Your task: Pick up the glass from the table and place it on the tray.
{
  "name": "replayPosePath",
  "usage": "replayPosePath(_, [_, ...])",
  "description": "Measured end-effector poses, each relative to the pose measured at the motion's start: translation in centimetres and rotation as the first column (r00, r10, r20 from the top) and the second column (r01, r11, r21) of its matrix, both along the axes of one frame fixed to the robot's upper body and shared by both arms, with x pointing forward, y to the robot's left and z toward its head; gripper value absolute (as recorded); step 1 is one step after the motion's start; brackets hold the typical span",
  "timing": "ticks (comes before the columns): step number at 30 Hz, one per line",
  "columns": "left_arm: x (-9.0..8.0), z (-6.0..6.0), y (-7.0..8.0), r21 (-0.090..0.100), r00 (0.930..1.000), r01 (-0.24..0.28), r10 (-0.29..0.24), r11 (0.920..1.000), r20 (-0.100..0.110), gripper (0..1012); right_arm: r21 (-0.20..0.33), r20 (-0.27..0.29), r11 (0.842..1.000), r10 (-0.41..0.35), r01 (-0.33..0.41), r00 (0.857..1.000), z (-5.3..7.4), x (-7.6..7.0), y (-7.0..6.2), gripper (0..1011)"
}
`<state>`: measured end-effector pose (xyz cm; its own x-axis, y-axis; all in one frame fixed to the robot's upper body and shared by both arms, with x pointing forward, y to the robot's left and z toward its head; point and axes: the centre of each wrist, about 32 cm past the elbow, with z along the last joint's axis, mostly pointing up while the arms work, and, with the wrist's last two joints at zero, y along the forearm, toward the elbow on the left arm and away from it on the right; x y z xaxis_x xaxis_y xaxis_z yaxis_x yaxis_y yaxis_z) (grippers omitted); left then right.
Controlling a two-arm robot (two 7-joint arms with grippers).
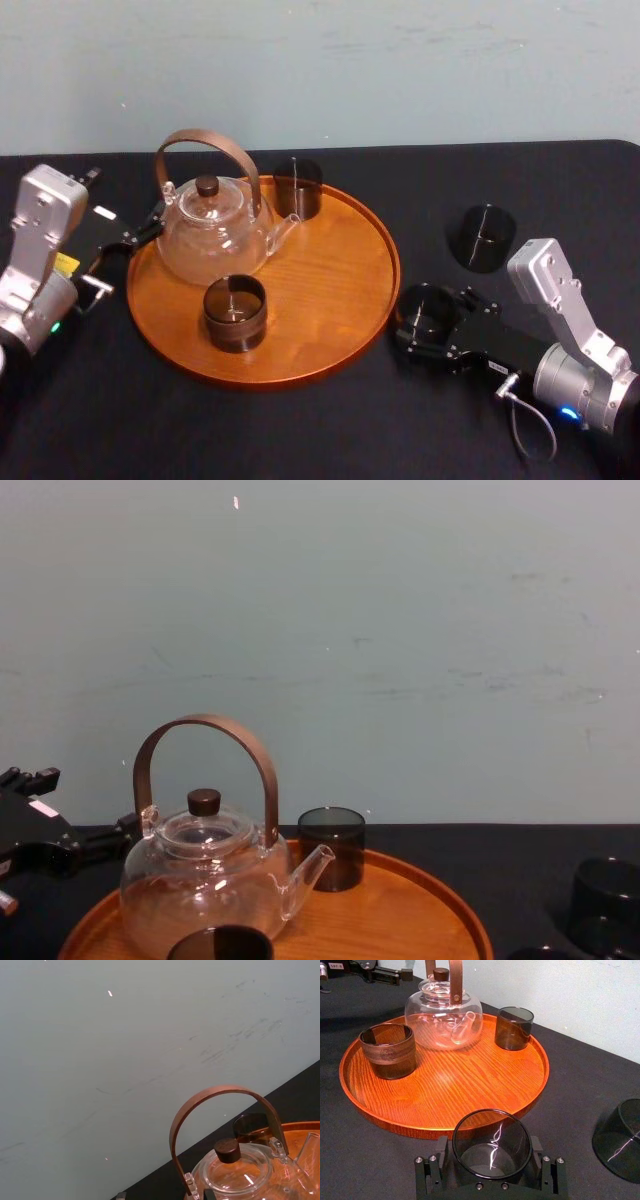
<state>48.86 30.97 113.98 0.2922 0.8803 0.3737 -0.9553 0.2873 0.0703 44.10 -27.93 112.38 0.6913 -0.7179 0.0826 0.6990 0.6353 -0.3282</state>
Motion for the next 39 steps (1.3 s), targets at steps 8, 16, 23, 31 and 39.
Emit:
replayPosePath(8, [0.0, 0.0, 0.0, 0.0, 1.0, 0.0, 0.0, 1.0, 0.0, 1001, 0.001, 0.001, 1.0, 0.0, 0.0, 1.0, 0.01, -0.01, -0.01, 1002])
replayPosePath(16, [0.0, 0.0, 0.0, 0.0, 1.0, 0.0, 0.0, 1.0, 0.0, 1001, 0.002, 0.001, 1.0, 0.0, 0.0, 1.0, 0.04, 0.0, -0.05, 1002])
replayPosePath(23, [0.0, 0.0, 0.0, 0.0, 1.0, 0.0, 0.0, 1.0, 0.0, 1001, 0.003, 0.002, 1.0, 0.0, 0.0, 1.0, 0.05, 0.0, -0.06, 1002])
replayPosePath(31, [0.0, 0.0, 0.0, 0.0, 1.0, 0.0, 0.0, 1.0, 0.0, 1001, 0.004, 0.002, 1.0, 0.0, 0.0, 1.0, 0.05, 0.0, -0.06, 1002])
replayPosePath(39, [0.0, 0.0, 0.0, 0.0, 1.0, 0.0, 0.0, 1.0, 0.0, 1001, 0.004, 0.002, 1.0, 0.001, -0.001, 1.0, 0.05, 0.01, -0.06, 903])
